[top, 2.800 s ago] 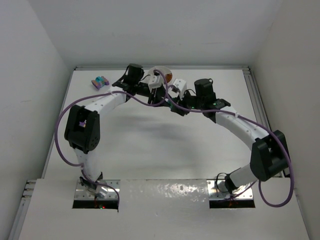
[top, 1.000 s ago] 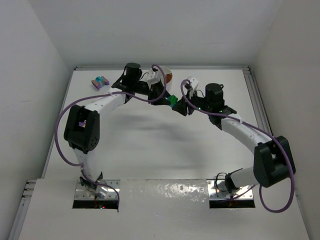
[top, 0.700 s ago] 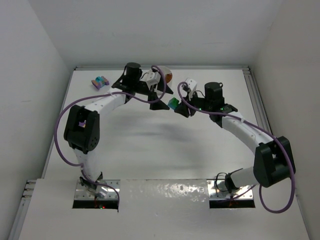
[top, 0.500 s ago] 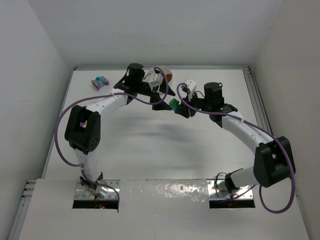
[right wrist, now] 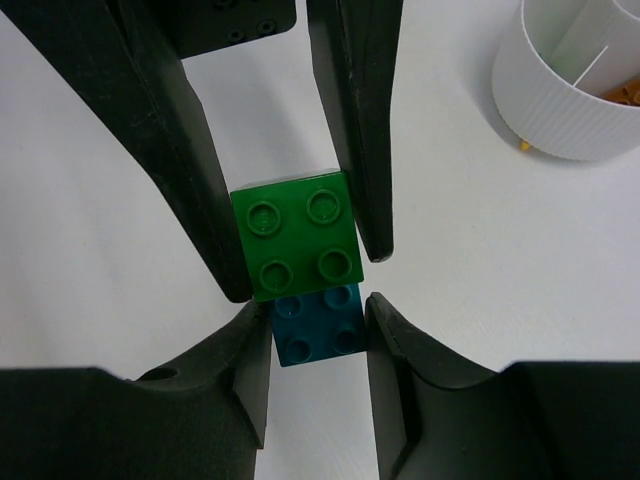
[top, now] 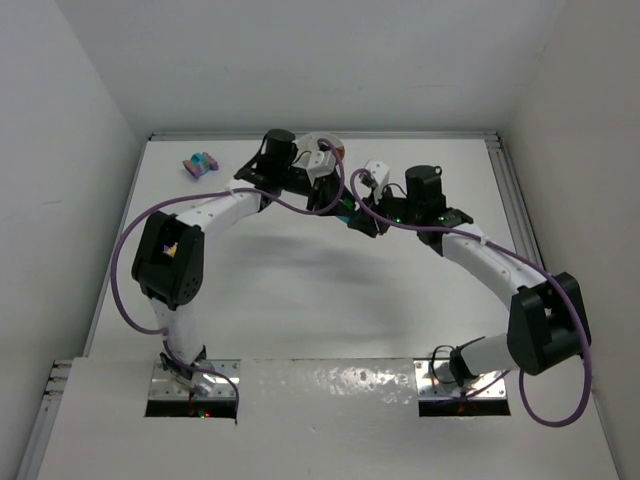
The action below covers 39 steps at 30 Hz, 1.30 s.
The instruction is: Sort the legos into containers by color
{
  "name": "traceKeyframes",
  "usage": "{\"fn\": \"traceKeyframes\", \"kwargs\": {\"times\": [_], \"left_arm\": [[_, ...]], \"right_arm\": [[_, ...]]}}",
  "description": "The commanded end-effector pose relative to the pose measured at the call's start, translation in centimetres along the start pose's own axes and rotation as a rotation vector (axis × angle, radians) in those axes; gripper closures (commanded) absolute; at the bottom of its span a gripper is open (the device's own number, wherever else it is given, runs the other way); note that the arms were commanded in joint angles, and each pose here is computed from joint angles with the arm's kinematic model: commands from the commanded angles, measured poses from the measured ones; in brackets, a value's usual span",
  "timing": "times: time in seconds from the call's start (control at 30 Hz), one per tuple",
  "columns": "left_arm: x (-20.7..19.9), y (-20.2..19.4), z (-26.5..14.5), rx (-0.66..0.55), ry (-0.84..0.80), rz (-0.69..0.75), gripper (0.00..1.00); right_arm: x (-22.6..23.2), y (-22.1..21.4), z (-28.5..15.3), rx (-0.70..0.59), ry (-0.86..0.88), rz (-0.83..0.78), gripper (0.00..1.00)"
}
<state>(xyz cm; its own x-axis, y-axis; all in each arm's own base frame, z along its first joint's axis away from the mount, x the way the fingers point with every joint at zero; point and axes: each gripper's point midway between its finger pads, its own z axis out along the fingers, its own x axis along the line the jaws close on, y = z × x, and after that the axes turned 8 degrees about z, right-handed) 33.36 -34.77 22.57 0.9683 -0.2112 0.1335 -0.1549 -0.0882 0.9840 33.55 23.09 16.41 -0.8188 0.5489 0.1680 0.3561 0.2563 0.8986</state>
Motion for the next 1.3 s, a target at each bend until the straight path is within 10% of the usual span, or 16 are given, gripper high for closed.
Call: {"fn": "traceKeyframes", "kwargs": {"times": [0.0, 0.53, 0.87, 1.27], "left_arm": [[1.0, 2.3, -0.1, -0.012, 0.022, 0.057, 1.00], [7.5, 8.7, -4.5, -0.127, 0.243, 0.074, 1.00], [20.6, -4.8, -13.1, 0.175, 0.871, -0.074, 1.00], [21.6, -9.3, -14.0, 0.334, 1.123, -0.114, 0.99]], "right_arm": [[-0.1, 2.2, 0.0, -0.058, -0.004, -0.049, 1.00], [-3.3, -2.5, 1.2, -0.110, -0.061, 0.215, 1.00], [-4.0, -1.3, 0.9, -0.083, -0.092, 0.180, 1.00], [-4.4, -0.8, 0.7, -0.090, -0.119, 0.197, 1.00]]}}
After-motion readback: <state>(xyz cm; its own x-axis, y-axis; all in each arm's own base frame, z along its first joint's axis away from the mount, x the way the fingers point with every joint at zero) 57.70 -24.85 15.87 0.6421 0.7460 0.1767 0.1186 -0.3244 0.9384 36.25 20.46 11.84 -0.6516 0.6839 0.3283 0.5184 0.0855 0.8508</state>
